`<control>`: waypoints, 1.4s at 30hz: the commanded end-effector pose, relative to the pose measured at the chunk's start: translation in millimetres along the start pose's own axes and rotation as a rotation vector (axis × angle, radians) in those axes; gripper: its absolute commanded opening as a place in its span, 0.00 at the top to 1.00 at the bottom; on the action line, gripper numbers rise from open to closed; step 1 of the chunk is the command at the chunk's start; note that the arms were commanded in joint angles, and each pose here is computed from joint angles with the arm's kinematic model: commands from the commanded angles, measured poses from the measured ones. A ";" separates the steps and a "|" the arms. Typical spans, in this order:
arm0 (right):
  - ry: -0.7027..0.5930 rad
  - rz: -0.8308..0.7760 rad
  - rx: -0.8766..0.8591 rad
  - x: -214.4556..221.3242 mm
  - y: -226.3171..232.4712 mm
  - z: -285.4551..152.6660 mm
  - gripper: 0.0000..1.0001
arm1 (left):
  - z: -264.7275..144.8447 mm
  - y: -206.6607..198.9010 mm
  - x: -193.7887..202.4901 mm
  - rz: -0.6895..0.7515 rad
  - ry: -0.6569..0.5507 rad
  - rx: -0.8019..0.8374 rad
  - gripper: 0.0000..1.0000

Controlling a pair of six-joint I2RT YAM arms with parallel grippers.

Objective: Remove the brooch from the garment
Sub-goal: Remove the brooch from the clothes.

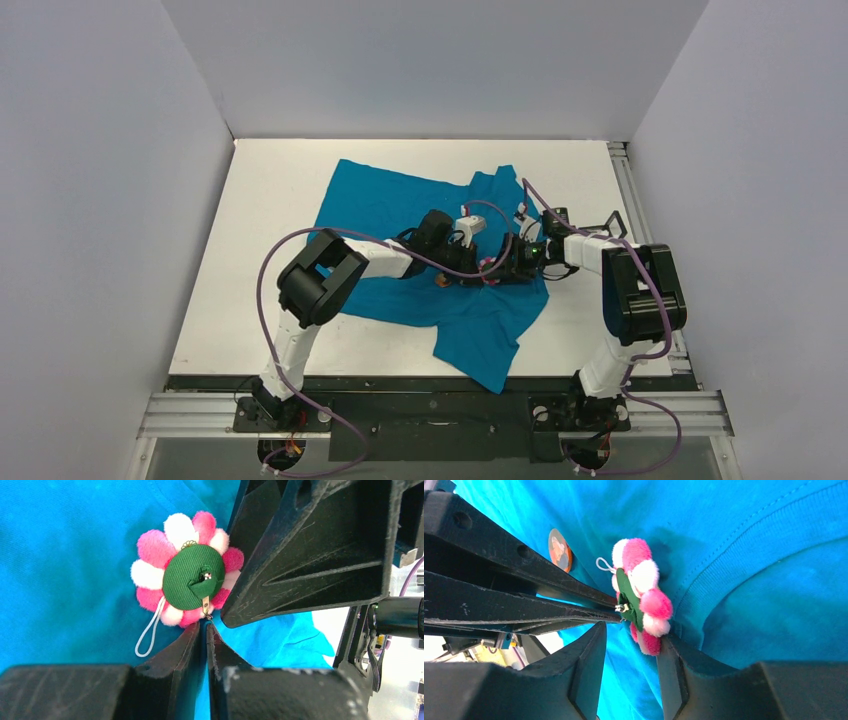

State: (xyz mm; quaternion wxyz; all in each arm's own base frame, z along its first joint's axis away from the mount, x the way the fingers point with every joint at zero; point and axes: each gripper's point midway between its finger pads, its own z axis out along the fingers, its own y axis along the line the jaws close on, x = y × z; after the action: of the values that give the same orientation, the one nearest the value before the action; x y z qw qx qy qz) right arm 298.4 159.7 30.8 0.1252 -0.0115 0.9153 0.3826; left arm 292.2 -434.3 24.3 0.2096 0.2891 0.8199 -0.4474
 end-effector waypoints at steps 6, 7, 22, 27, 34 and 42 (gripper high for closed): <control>-0.059 -0.014 0.004 -21.8 -0.2 9.2 0.83 | 8.0 -3.7 -18.5 0.033 -0.034 0.020 0.94; -0.058 -0.013 0.006 -21.9 -0.8 9.6 0.85 | 8.4 -3.8 -19.6 0.032 -0.035 0.020 0.94; -0.140 0.043 -0.013 -43.5 -14.5 -13.0 1.00 | -22.5 4.3 -40.8 0.012 -0.098 -0.002 0.66; -0.161 0.053 -0.018 -49.9 -15.7 -18.6 1.00 | -27.7 10.7 -39.0 0.005 -0.094 -0.019 0.63; -0.243 0.070 0.001 -70.5 -24.4 -31.8 1.00 | -27.1 19.0 -28.6 -0.002 -0.067 -0.047 0.63; -0.236 0.022 0.040 -73.0 -28.4 -35.8 1.00 | -27.8 24.9 -15.7 0.011 -0.021 -0.067 0.67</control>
State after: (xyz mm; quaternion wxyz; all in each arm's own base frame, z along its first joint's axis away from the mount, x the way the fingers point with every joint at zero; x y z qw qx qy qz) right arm 345.2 116.1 34.0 0.1801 0.0758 0.9046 0.3789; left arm 323.2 -413.3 30.6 0.2323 0.2680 0.8245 -0.4409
